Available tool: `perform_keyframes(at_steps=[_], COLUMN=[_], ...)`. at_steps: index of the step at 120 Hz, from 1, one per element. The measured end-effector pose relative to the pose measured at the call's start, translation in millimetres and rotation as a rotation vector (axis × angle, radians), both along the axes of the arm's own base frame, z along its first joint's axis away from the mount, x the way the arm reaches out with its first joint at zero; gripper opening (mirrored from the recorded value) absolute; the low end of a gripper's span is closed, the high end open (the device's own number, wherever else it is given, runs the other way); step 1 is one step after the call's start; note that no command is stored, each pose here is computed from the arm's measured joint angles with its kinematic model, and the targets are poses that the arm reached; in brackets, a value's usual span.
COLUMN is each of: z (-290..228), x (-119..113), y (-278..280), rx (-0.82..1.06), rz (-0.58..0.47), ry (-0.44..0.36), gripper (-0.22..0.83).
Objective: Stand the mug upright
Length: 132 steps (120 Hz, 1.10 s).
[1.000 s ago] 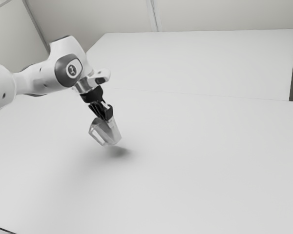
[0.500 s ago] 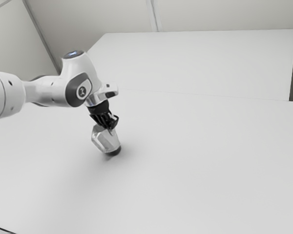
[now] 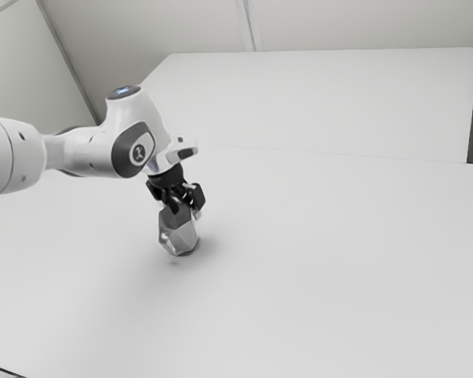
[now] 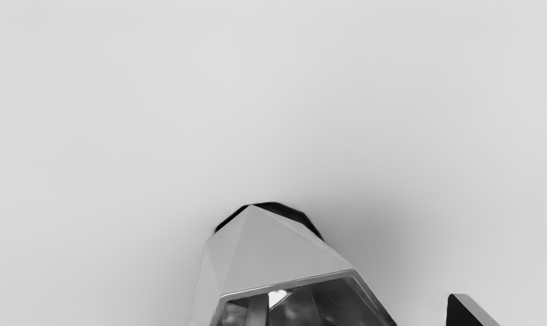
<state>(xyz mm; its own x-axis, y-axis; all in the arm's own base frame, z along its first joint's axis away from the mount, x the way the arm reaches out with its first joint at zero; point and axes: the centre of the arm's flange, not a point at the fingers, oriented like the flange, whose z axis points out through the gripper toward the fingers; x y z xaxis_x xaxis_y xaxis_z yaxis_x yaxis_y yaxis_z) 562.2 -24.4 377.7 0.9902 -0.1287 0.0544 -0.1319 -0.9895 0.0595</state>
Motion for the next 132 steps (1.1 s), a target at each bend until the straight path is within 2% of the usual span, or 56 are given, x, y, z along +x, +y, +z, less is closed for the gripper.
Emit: perform_keyframes(at_steps=[21, 47, 66, 87, 132], z=[41, 120, 179, 221, 223], x=[7, 51, 72, 71, 60], y=[-1, 2, 6, 8, 8], rx=[-0.002, -0.028, -0.034, -0.028, -0.025], rz=[0.01, 0.021, 0.02, 0.016, 0.018], ry=[-0.034, -0.076, -0.095, -0.083, -0.004], gripper=[0.53, 0.59, 0.6, 0.61, 0.61])
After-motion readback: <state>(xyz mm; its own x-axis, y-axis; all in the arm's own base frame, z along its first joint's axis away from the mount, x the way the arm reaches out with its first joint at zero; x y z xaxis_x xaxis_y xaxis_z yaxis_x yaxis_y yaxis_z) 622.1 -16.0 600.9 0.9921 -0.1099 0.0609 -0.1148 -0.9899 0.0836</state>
